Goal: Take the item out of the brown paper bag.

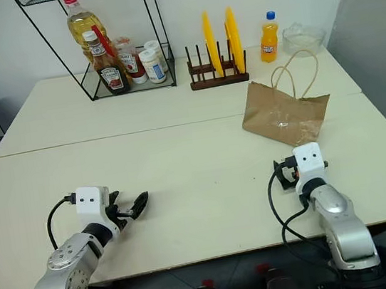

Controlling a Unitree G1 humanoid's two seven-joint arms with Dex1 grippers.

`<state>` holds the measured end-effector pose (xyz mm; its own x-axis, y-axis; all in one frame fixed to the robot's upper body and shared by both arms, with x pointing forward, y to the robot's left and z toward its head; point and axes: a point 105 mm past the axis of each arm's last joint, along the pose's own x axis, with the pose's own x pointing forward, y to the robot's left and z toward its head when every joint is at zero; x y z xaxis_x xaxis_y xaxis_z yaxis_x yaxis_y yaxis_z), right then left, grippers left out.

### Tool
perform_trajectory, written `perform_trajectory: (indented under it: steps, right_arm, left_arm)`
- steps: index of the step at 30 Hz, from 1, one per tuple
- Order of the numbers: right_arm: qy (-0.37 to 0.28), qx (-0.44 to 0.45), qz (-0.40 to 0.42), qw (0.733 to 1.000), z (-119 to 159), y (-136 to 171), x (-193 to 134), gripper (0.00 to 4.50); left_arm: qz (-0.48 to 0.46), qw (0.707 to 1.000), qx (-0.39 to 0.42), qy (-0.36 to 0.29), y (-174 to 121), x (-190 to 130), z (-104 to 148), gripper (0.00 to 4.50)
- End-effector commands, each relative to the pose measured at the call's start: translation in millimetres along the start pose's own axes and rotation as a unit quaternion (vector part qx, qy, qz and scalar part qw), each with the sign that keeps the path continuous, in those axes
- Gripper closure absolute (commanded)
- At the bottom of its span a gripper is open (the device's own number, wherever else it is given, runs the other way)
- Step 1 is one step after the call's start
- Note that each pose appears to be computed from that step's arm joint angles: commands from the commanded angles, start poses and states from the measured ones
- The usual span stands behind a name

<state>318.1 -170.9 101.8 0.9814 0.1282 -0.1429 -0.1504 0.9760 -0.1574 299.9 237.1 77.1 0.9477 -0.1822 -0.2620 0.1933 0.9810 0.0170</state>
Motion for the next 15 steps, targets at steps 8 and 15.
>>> perform_trajectory:
  steps: [8, 15]
  right_arm:
    - [-0.033, -0.021, 0.011, 0.999, 22.2, -4.5, -7.1, 0.0]
    - [-0.035, -0.068, 0.087, 0.993, 58.9, -12.6, -29.4, 0.0]
  left_arm:
    - [-0.047, 0.998, 0.03, -0.016, -3.9, -0.1, 16.2, 0.02]
    - [-0.24, 0.964, 0.109, -0.035, -33.4, 7.5, 86.8, 0.02]
